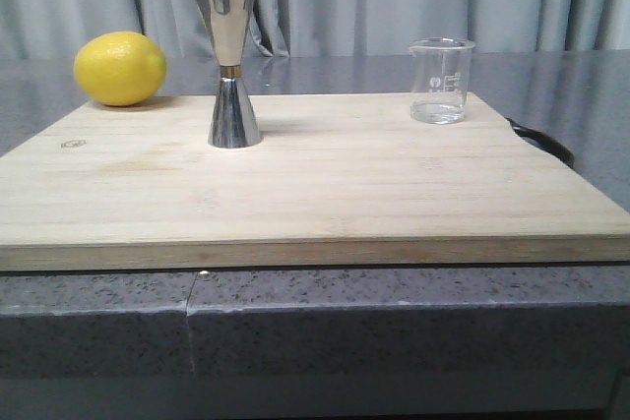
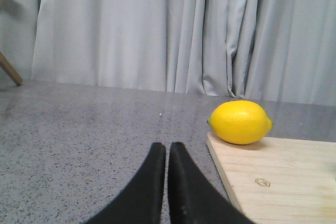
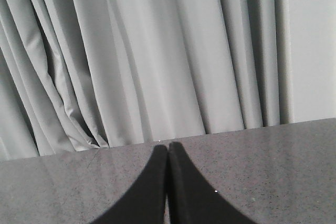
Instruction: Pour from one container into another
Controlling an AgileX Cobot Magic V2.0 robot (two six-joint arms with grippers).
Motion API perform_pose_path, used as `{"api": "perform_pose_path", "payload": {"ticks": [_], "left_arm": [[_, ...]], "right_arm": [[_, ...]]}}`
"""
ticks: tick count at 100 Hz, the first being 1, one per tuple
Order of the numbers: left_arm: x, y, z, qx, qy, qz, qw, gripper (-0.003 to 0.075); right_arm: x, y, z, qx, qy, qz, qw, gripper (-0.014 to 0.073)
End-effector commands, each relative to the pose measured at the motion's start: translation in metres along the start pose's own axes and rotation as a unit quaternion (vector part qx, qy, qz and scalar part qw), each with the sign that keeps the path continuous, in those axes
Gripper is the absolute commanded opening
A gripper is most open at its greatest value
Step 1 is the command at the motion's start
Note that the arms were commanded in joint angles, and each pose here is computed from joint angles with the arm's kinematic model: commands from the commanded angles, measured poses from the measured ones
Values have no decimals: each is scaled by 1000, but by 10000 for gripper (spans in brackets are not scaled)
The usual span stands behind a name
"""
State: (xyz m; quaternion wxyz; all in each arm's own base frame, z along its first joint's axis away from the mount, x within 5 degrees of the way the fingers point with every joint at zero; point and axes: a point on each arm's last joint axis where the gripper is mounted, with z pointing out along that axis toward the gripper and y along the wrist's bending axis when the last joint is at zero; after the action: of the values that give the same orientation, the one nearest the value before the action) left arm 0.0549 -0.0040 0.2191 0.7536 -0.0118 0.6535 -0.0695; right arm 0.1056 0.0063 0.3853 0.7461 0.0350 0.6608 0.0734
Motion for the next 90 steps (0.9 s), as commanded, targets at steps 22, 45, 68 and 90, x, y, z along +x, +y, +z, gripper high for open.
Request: {"api": "perform_pose_path", "payload": {"ticks": [22,45,68,90], "left_arm": [[-5,0,-3,2,-48,-7,999,-19],[-5,0,-3,2,-48,-7,999,-19],[-5,0,-3,2,-48,-7,999,-19],[-5,0,-3,2,-48,-7,999,-19]], "right_arm": [[6,7,1,-50,-82,-18,995,-55],[53,-6,-22,-27,-72,-10,997,-55],[107,-23,-56,24,-77,12,997,-55],[149,-27,-73,18,-62,10,998,-55]]}}
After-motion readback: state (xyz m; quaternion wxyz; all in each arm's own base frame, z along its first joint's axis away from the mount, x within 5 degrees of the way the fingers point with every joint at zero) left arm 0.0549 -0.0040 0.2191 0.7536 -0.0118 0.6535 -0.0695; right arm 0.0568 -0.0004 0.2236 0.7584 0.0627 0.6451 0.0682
